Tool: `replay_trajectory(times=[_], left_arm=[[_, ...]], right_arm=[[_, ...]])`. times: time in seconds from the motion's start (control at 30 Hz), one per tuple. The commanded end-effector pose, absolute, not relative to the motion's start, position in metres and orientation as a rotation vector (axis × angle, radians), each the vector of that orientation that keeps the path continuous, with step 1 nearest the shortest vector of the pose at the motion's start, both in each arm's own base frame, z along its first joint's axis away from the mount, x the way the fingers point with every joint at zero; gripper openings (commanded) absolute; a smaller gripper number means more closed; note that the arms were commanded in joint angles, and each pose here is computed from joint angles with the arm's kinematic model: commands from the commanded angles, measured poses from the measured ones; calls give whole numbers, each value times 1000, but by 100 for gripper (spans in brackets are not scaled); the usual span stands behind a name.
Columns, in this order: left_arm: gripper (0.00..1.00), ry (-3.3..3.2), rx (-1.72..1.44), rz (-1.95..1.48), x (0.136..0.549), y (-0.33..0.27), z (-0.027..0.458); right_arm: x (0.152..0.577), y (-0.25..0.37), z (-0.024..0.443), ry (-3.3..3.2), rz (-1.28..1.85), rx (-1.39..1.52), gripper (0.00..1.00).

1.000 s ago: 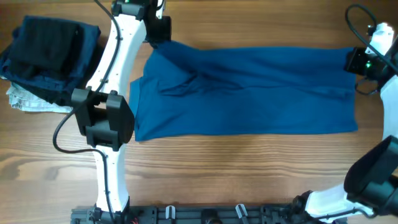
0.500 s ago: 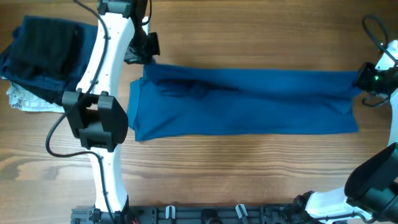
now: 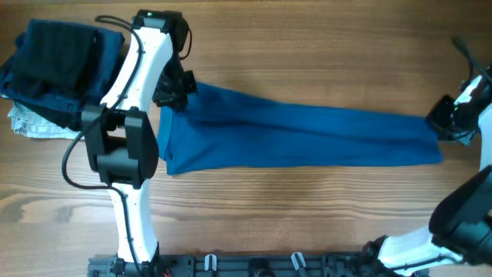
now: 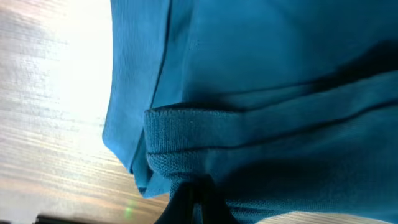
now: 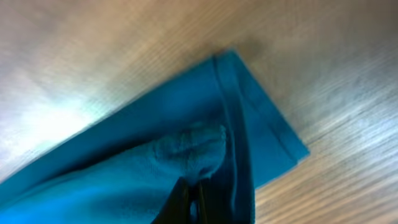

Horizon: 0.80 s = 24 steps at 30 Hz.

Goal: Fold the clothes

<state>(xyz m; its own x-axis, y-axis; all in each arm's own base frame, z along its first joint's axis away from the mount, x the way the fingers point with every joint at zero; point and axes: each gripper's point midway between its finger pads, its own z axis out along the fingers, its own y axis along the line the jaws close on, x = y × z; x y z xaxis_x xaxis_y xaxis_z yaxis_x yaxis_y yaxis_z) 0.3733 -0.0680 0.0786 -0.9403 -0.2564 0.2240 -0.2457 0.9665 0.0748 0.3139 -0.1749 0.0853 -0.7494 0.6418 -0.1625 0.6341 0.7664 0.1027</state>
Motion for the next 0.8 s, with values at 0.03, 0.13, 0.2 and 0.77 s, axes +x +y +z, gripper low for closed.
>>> replay_trajectory(times=[0.03, 0.13, 0.2, 0.77], left_arm=[[4, -2862, 419, -194, 360, -54, 80], [4, -2801, 408, -219, 344, -51, 70], [4, -2774, 413, -261, 337, -46, 62], [13, -2708, 435, -376, 319, -33, 53]], right_arm=[[290, -180, 56, 2862, -39, 1188, 4], [282, -178, 41, 2920, -43, 1222, 4], [274, -175, 32, 2972, -44, 1242, 4], [276, -180, 8, 2997, -98, 1263, 4]])
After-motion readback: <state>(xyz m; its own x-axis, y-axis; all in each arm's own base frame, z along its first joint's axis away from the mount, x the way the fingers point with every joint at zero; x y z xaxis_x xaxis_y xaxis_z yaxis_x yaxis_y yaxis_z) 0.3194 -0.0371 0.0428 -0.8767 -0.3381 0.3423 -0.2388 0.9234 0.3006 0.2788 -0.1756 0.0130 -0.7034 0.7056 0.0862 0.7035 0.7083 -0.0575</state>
